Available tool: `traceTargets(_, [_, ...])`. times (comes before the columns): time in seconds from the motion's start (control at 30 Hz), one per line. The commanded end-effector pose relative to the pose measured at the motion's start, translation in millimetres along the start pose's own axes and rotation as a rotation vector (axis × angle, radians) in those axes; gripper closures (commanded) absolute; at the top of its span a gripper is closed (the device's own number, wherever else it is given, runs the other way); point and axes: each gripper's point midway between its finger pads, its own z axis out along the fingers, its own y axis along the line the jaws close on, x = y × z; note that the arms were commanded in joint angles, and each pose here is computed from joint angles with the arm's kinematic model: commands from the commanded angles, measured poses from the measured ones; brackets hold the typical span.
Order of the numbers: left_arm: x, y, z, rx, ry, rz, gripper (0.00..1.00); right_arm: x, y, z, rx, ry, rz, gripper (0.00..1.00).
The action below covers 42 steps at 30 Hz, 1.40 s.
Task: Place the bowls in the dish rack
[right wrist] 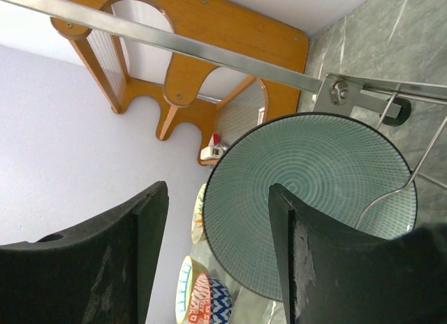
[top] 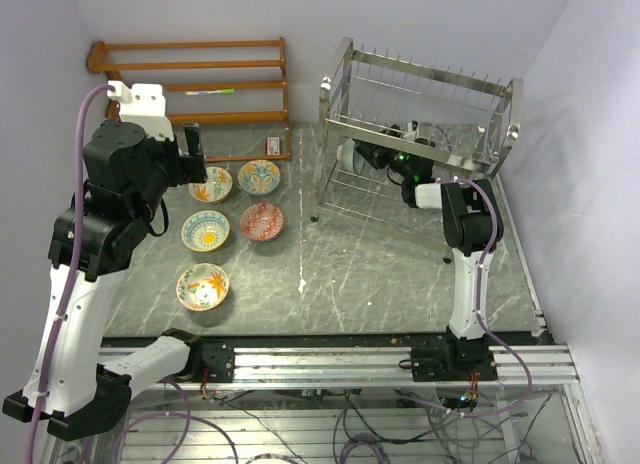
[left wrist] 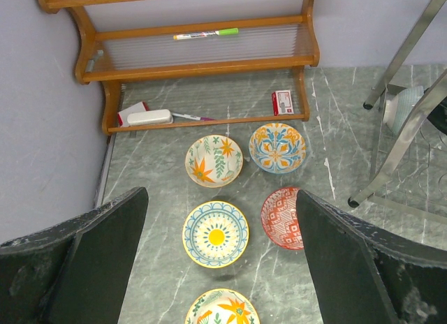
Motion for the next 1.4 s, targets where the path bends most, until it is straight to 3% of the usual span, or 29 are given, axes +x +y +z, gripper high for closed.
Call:
traceTargets(0.0, [-14.2,1.5,-4.7,-0.002,-0.046,-0.008,0.02,-16.1,41.3,-9.8,-0.067,-0.049,-0.075,0.41])
traceTargets(0.23, [-13.3,-0.8,-5.0,0.008,-0.045,-0.015,0.02,-8.4,44.5,-34.8,-0.054,-0.056,-0.054,0.40])
traceTargets(0.5, [-15.8,-3.9,-5.0,0.020,-0.047,-0.037,0.02,28.1,87.1,-63.2,-0.221,0.054,-0.003,0.42])
traceTargets(1.07, [-17.5,-4.1,-8.1,0.017,-0.041,-0.079,0.02,193.6,155.9,-146.1,-0.282,0.293,0.050,0.43])
traceTargets(1.23, [-21.4,-6.1,-9.5,0.027,-0.049,-0.110,0.01,258.3,167.2,-153.5,-0.212,0.473,-0.080,0.43])
traceTargets(1.37, [-27.0,-1.4,-16.2,0.012,-0.066,-0.131,0.02,291.3,171.4,-138.2,-0.071,0.592,-0.378,0.42])
